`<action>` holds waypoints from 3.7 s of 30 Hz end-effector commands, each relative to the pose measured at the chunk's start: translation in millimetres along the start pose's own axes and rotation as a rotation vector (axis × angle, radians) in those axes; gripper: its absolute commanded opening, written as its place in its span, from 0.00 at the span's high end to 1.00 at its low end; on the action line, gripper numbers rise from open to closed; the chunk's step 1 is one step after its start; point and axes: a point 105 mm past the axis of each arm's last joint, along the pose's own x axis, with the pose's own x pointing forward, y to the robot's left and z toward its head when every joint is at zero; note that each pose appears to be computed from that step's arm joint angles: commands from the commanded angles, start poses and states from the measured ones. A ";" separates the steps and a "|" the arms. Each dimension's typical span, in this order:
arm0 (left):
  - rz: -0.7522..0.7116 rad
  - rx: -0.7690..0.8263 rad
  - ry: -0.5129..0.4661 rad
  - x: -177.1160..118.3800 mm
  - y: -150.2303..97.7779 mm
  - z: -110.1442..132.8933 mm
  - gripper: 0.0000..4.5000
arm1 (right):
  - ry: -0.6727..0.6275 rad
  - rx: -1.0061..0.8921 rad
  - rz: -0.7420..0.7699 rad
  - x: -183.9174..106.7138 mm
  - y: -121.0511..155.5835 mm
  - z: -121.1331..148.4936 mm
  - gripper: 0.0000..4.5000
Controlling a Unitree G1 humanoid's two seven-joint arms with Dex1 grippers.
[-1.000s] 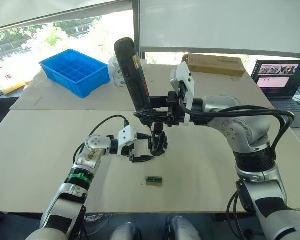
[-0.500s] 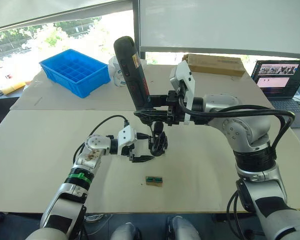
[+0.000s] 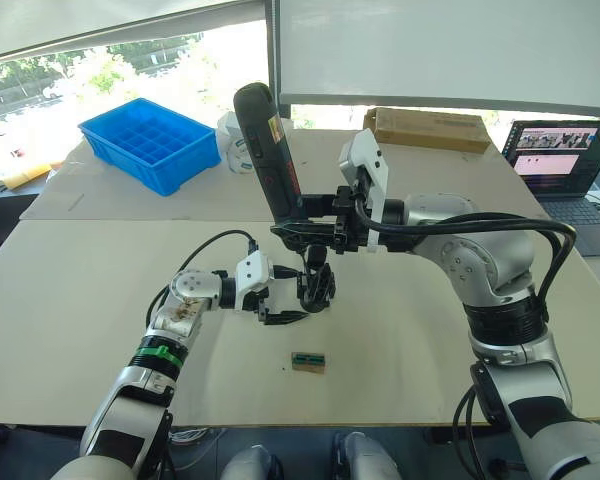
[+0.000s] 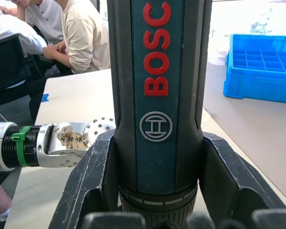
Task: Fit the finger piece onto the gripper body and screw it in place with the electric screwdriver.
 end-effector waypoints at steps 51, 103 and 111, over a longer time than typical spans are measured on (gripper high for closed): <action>0.013 0.054 -0.020 -1.2 7.7 15.2 0.00 | -0.078 -0.090 0.017 -5.3 9.7 29.5 0.57; 0.016 0.054 -0.016 -1.2 7.7 9.9 0.00 | -0.097 -0.107 0.026 -3.8 13.3 36.3 0.57; 0.015 0.052 -0.017 -1.4 7.9 10.2 0.00 | -0.079 -0.109 0.012 -4.9 9.8 27.1 0.57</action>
